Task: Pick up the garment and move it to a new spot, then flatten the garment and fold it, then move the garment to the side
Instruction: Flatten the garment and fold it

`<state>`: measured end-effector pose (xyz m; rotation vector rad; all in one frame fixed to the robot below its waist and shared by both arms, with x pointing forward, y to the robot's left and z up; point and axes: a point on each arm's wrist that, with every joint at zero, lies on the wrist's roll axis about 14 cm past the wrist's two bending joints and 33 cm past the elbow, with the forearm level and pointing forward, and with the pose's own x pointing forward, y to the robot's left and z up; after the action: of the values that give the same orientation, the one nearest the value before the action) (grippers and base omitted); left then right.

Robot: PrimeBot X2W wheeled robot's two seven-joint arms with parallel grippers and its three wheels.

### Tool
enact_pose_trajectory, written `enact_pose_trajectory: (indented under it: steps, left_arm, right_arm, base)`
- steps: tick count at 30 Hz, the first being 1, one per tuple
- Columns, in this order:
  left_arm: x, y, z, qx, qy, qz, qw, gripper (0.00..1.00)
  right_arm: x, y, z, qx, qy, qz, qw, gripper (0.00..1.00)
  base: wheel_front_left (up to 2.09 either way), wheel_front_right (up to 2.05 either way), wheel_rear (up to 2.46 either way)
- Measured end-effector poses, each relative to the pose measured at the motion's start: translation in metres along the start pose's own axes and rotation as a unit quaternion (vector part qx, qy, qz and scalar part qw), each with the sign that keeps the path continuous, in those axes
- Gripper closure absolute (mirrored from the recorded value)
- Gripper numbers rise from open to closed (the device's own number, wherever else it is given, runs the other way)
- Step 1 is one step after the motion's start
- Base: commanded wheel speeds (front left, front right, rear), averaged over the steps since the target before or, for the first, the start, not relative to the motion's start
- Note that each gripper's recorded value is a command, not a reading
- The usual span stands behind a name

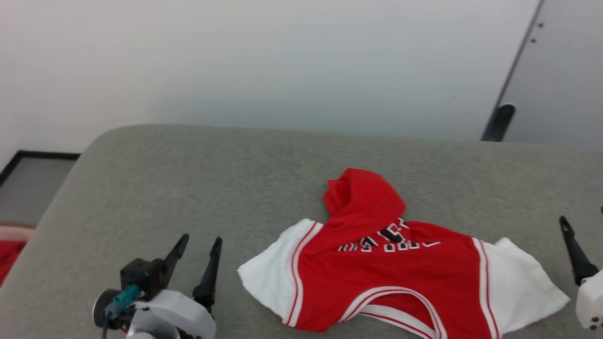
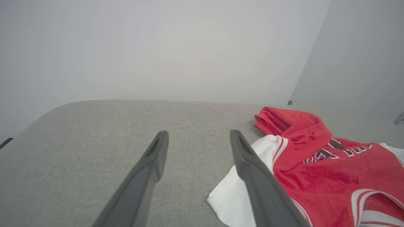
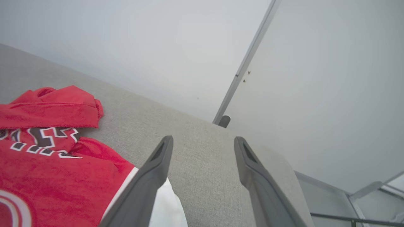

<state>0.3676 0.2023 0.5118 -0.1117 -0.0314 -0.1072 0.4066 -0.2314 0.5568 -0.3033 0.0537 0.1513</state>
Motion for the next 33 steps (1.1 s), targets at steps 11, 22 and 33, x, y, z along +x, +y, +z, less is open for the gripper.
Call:
enact_pose_trajectory:
  steps: [11, 22, 33]
  left_arm:
    - [0.013, -0.02, -0.004, -0.006, 0.003, -0.031, 1.0, 0.0]
    - [0.027, -0.025, -0.027, -0.035, 0.122, -0.069, 0.989, 0.0]
    - [0.029, -0.008, -0.073, -0.024, 0.401, -0.077, 0.912, 0.0]
  right_arm:
    - [-0.063, -0.015, 0.013, 0.009, -0.1, -0.1, 0.99, 0.0]
    - [-0.089, -0.03, 0.01, 0.023, -0.098, -0.145, 0.984, 0.0]
    - [-0.091, -0.033, -0.001, 0.04, -0.071, -0.15, 0.985, 0.0]
  base:
    - [0.0, 0.0, 0.0]
    - [0.0, 0.0, 0.0]
    - [0.0, 0.0, 0.0]
